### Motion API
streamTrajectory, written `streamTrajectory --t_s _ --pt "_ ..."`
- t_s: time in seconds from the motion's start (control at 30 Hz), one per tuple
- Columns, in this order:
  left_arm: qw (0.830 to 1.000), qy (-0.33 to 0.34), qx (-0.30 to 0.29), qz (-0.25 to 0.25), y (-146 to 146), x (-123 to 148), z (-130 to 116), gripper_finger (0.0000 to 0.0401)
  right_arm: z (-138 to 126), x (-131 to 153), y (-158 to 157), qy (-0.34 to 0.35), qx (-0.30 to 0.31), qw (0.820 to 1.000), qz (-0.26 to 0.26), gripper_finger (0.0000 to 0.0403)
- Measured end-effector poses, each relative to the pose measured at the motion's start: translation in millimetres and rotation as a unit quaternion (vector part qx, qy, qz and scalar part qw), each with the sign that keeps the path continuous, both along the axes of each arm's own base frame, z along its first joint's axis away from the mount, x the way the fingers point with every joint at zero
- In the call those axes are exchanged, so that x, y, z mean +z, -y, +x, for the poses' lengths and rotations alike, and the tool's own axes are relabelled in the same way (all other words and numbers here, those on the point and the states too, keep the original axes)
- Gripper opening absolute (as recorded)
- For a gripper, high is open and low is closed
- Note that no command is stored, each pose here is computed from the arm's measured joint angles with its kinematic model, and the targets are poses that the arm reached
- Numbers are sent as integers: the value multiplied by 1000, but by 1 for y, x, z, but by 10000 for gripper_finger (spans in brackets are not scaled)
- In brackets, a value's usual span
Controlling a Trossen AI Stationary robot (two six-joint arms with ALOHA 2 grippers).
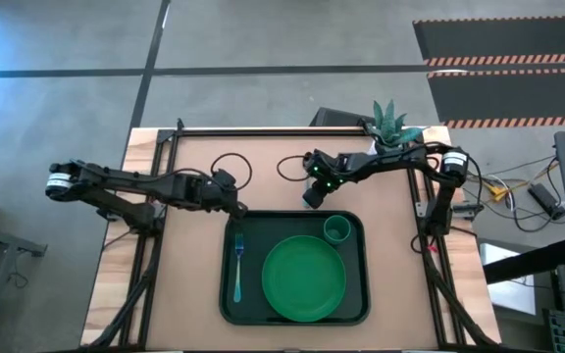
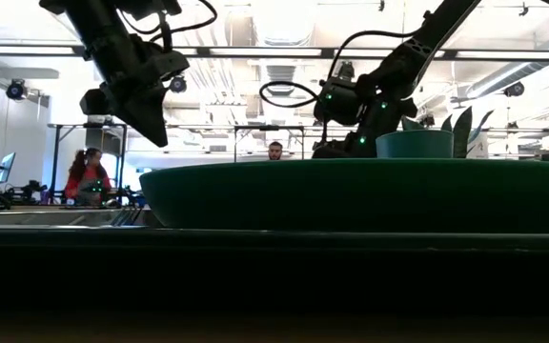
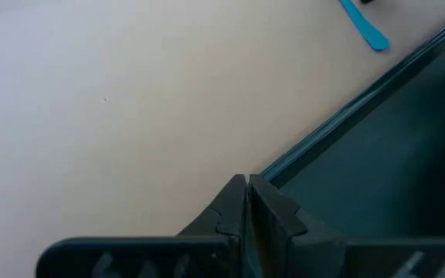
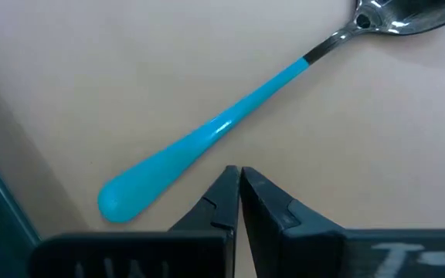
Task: Pick and place plate/cup/fork/spoon on tray
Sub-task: Put the blue spoon on the green tray to the right of the blue fork
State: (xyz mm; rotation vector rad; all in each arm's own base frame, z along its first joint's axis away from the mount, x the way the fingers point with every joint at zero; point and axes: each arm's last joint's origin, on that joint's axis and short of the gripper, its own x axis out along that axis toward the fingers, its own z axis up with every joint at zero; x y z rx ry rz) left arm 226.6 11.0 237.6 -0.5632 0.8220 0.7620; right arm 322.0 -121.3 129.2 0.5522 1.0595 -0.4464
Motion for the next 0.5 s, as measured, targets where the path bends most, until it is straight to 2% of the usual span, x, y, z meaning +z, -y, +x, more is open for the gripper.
streamTrajectory --t_s 0.27,0.5 --pt "1000 1 0 0 0 0 0 0 5 -9 2 -16 -1 1000 2 9" --pt "1000 1 1 2 0 1 0 0 20 4 8 24 2 1000 -18 9"
